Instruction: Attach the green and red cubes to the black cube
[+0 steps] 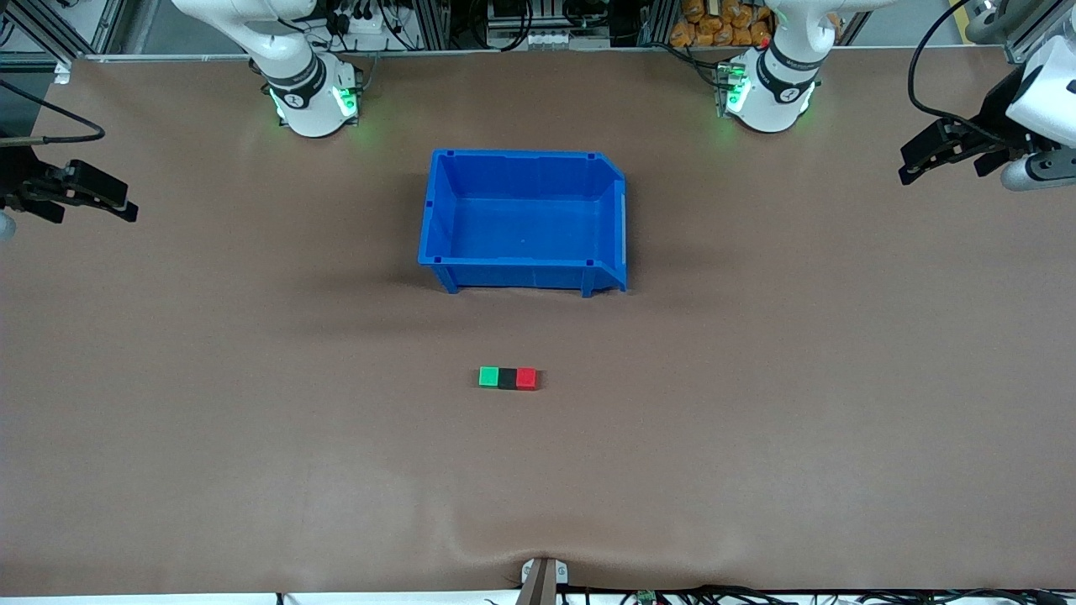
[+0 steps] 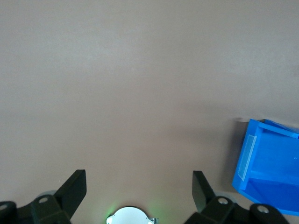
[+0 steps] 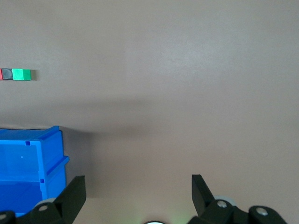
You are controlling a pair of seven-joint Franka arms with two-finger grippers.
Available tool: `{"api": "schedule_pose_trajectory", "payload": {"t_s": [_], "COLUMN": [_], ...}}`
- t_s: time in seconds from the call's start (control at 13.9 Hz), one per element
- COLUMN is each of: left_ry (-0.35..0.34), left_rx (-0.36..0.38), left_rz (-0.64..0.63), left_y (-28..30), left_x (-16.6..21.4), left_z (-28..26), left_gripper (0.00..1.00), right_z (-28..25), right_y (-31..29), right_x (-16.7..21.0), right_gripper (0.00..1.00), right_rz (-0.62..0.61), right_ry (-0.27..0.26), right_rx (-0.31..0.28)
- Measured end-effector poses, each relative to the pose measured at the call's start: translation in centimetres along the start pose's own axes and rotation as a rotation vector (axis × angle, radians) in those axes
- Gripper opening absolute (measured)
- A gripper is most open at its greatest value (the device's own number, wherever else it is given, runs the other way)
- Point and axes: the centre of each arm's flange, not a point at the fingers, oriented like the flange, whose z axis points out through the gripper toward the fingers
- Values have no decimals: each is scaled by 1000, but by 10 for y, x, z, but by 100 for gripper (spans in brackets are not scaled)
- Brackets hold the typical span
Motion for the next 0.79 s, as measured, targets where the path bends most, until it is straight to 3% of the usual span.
{"api": "schedule_pose_trajectory", "payload": {"t_s": [0.79], "left_ry": [-3], "left_rx": [-2], "left_rz": [-5], "left_y": [-3], "left_x": [3], "left_z": [-5], "left_gripper": [100], "right_z": [0], "right_y": [0], "right_x": [0], "right_gripper": [100], "right_rz": [0], "right_ry": [0], "right_rx": [0]}}
